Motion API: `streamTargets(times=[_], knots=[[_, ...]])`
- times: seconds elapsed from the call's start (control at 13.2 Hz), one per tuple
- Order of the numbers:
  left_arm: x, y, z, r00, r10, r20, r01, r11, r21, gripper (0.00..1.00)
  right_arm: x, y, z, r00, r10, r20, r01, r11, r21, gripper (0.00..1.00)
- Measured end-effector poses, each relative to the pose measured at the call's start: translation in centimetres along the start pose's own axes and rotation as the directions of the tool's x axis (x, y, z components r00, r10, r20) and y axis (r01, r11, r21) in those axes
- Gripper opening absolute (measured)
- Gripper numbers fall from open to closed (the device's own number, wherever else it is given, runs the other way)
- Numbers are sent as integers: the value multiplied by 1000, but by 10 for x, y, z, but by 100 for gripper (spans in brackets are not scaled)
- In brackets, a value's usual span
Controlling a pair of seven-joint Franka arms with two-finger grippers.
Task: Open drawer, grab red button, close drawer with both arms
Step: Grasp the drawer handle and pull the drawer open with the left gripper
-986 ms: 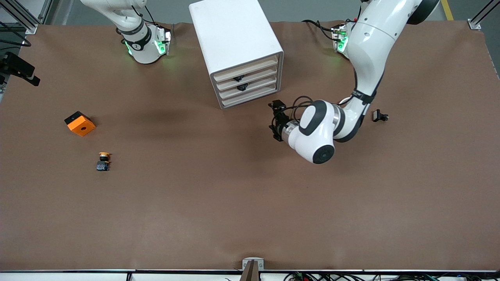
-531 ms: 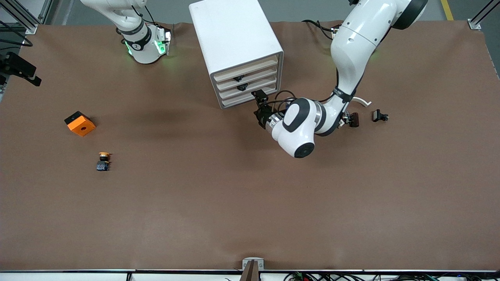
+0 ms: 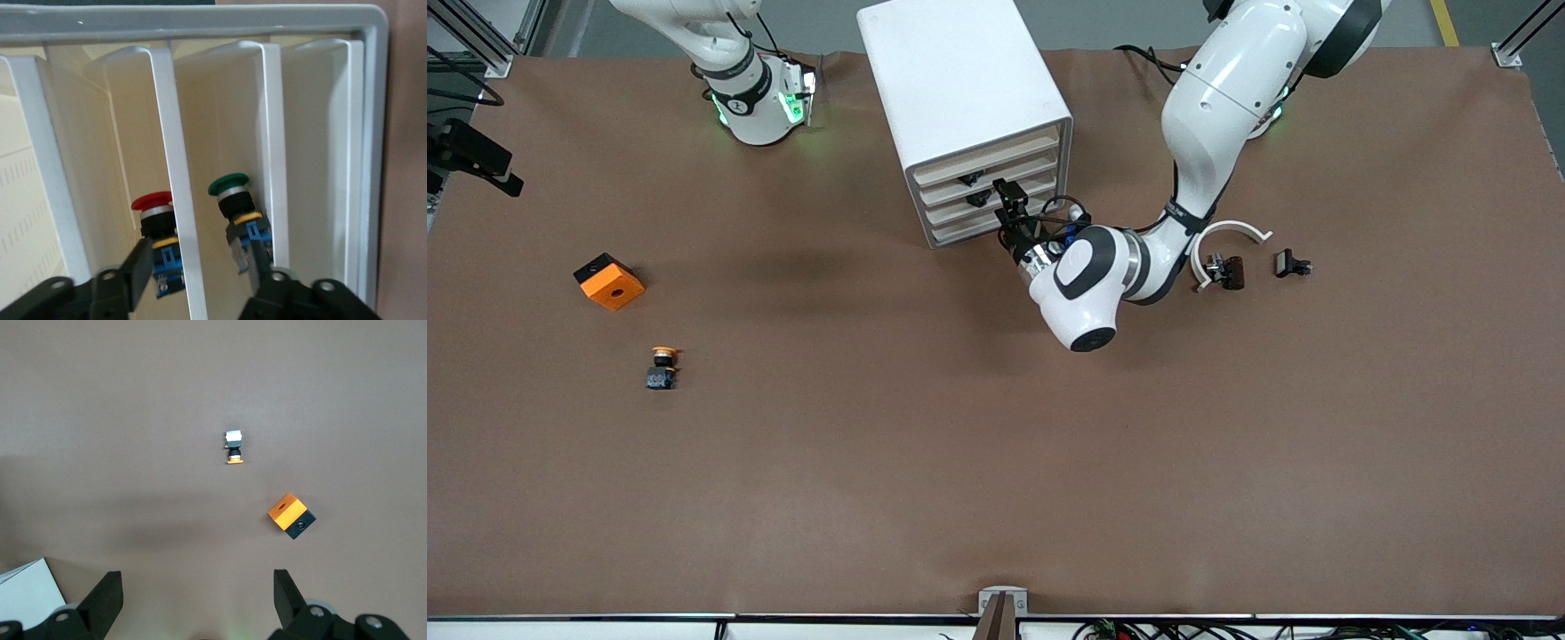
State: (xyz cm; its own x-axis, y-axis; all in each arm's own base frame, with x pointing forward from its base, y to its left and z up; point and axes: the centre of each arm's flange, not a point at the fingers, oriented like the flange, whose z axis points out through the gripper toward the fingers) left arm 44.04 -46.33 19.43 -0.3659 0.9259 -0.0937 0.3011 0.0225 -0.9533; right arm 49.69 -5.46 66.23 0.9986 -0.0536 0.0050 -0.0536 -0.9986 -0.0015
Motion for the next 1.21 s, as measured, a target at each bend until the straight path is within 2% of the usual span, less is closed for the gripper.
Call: streamTargets(times=[0.08, 0.15, 0.23, 0.3, 0.38, 0.53, 0.91, 1.21], knots=[[0, 2, 5, 1000, -3, -10, 3, 1000, 10, 54, 0, 0, 0, 1000, 0, 0, 0, 1000, 0, 100], [0, 3, 10, 1000, -5, -22, 6, 1000, 22, 54, 0, 0, 0, 1000, 0, 0, 0, 1000, 0, 100], [0, 3, 16, 999, -6, -32, 7, 1000, 29, 47, 0, 0, 0, 1000, 0, 0, 0, 1000, 0, 100], [-1, 4, 20, 999, -6, -39, 8, 999, 33, 47, 0, 0, 0, 1000, 0, 0, 0, 1000, 0, 100], [-2, 3, 22, 999, -6, -42, 8, 999, 35, 41, 0, 0, 0, 1000, 0, 0, 0, 1000, 0, 100], [-2, 1, 22, 999, -12, -43, 14, 999, 48, 15, 0, 1, -2, 1000, 2, -6, -2, 1000, 0, 100], [3, 4, 8, 999, -42, -26, 43, 998, 40, 14, 0, 2, -7, 1000, 4, -17, -4, 1000, -1, 100], [12, 9, -45, 998, -41, 49, 41, 999, -4, 14, 1, 2, -7, 1000, 6, -21, -6, 1000, -1, 100]])
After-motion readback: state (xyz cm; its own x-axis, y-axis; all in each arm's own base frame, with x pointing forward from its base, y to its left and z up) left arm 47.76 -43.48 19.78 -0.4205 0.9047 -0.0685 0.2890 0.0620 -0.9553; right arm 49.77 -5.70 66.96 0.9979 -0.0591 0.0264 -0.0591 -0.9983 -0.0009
